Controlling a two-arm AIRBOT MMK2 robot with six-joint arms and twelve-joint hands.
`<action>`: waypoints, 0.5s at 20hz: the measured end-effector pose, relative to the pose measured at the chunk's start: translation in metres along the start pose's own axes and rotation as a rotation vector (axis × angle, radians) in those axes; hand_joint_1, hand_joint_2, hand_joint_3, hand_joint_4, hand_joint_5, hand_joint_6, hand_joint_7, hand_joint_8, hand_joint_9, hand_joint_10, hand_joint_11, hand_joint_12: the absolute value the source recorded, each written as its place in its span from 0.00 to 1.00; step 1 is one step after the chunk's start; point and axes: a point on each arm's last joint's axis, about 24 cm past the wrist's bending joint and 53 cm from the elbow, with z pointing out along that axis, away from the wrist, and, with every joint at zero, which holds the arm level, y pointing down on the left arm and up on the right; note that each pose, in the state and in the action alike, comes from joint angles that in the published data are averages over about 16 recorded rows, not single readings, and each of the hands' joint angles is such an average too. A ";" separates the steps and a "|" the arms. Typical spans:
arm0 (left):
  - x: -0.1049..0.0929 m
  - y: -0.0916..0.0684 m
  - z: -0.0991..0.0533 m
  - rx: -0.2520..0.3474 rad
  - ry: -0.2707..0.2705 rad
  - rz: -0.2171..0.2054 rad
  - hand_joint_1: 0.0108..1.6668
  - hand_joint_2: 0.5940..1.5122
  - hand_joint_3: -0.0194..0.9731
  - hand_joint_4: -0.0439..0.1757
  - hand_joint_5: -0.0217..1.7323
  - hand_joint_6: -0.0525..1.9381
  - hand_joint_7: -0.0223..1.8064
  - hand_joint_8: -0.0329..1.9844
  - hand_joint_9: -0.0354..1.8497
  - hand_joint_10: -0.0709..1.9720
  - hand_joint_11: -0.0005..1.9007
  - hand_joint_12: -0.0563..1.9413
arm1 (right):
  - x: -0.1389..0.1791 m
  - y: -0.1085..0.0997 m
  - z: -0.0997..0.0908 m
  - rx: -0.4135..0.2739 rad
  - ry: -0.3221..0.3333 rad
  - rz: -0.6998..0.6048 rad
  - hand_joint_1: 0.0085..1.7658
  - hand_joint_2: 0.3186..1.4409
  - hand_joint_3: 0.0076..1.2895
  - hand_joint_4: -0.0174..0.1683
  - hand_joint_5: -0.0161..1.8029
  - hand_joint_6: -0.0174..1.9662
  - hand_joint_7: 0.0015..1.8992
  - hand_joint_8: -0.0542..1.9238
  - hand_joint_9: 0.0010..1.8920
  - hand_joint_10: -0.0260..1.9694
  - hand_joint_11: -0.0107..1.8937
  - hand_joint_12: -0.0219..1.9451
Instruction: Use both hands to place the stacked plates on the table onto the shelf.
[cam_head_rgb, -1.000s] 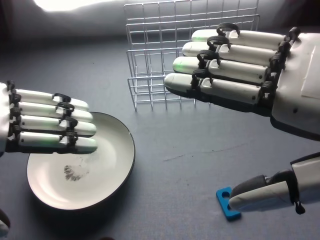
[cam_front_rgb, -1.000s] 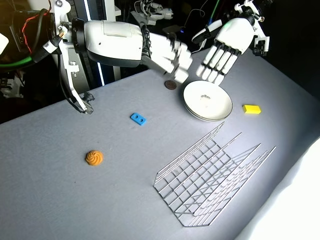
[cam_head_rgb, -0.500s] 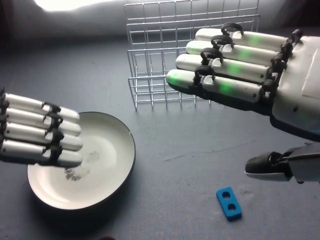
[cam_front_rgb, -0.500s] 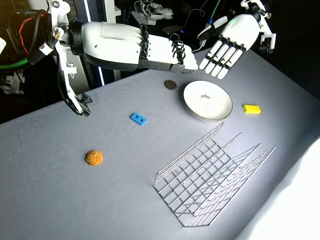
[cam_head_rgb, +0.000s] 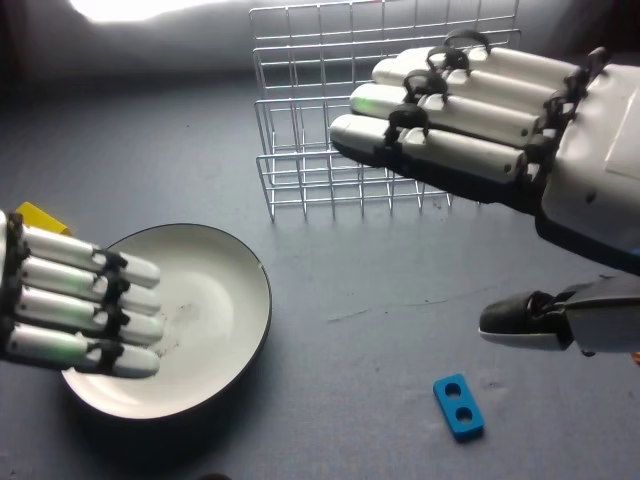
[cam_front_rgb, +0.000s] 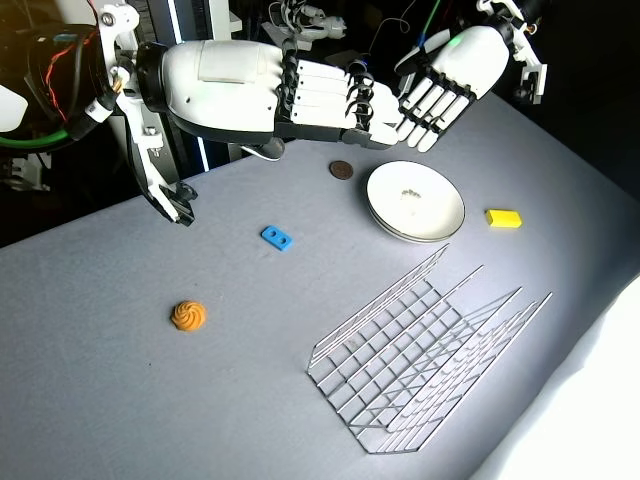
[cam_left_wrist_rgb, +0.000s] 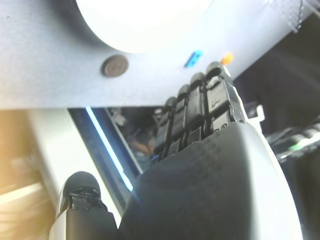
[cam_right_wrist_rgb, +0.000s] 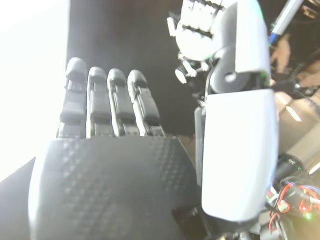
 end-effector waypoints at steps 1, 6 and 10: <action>0.003 0.002 0.002 -0.005 0.006 -0.003 0.00 0.45 0.06 0.22 0.02 0.02 0.02 0.01 0.03 0.04 0.01 0.02 | 0.001 0.000 0.000 0.001 0.001 0.003 0.63 0.48 0.01 0.10 0.05 0.02 0.02 0.03 0.01 0.02 0.02 0.08; 0.017 0.018 0.009 -0.046 0.034 -0.039 0.00 0.45 0.05 0.21 0.02 0.02 0.02 0.01 0.03 0.04 0.01 0.02 | 0.006 -0.001 0.001 0.003 0.013 0.008 0.65 0.49 0.01 0.11 0.04 0.02 0.02 0.03 0.01 0.02 0.02 0.09; 0.029 0.031 0.012 -0.081 0.054 -0.072 0.00 0.45 0.05 0.20 0.02 0.02 0.02 0.01 0.03 0.04 0.01 0.02 | 0.008 -0.001 0.002 0.003 0.017 0.008 0.66 0.49 0.01 0.11 0.03 0.02 0.01 0.03 0.01 0.02 0.02 0.07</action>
